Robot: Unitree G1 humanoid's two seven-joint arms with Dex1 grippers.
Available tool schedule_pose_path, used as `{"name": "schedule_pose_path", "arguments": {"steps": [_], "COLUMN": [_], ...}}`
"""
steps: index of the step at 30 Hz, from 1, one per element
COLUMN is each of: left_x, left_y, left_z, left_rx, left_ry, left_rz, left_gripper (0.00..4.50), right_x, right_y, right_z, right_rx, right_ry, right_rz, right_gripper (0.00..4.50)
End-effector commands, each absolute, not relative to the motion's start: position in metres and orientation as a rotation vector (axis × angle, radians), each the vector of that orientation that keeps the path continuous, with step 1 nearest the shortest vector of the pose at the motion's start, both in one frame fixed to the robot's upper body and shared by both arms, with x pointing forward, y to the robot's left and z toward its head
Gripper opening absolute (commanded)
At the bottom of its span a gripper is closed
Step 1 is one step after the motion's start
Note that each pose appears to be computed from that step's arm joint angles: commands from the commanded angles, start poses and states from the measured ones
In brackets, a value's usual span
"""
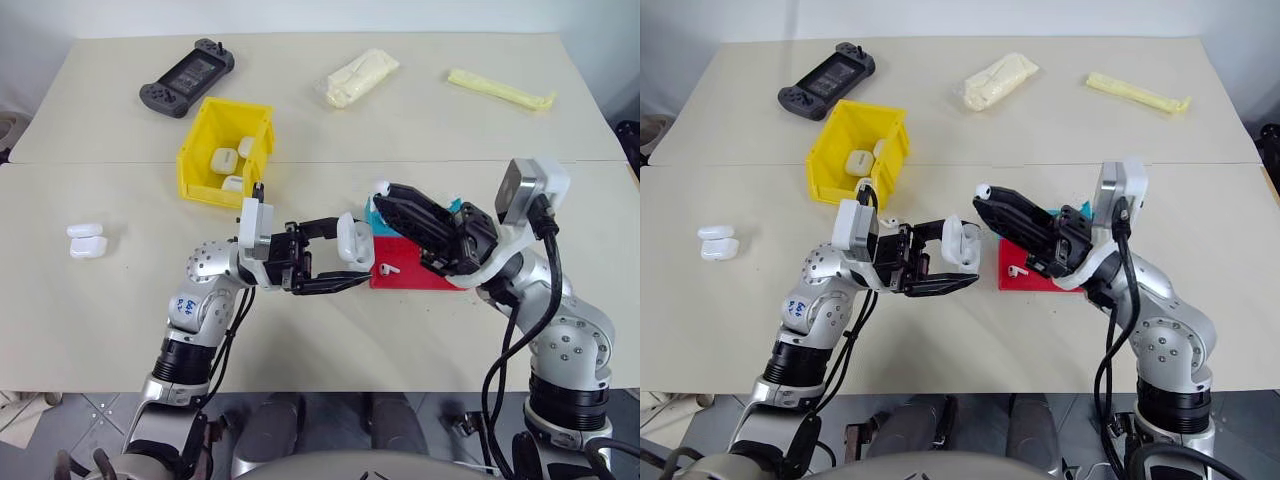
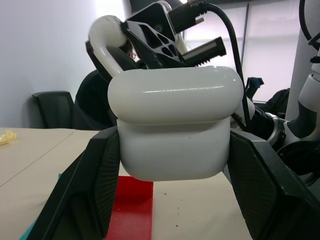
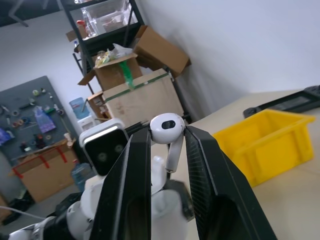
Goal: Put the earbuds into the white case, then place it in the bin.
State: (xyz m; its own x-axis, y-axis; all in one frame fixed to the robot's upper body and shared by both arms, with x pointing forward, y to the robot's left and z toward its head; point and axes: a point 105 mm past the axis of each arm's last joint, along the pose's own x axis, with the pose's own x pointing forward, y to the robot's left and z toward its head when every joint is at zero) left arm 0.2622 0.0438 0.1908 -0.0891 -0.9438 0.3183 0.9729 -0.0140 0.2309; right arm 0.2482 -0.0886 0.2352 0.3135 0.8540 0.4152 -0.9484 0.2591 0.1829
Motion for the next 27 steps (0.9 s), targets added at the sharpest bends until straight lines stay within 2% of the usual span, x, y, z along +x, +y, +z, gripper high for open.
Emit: {"name": "schedule_pose_path", "arguments": {"steps": [1, 21, 27], "left_x": [0.256, 0.252, 0.254], "left_y": [0.044, 0.042, 0.043], "left_z": [0.2, 0.208, 0.211], "left_rx": [-0.096, -0.106, -0.121], "left_ry": [-0.491, -0.507, -0.515], "left_rz": [-1.616, -1.62, -1.597], "left_gripper": [2.81, 2.81, 2.81], "right_x": [0.234, 0.248, 0.248], "right_y": [-0.083, -0.084, -0.085], "right_z": [0.242, 0.219, 0.211], "right_rx": [0.417, 0.399, 0.315], "right_ry": [-0.284, -0.253, -0.241], "right_rz": [1.301, 1.26, 1.268], "right_gripper": [0.6, 0.6, 0.6]}}
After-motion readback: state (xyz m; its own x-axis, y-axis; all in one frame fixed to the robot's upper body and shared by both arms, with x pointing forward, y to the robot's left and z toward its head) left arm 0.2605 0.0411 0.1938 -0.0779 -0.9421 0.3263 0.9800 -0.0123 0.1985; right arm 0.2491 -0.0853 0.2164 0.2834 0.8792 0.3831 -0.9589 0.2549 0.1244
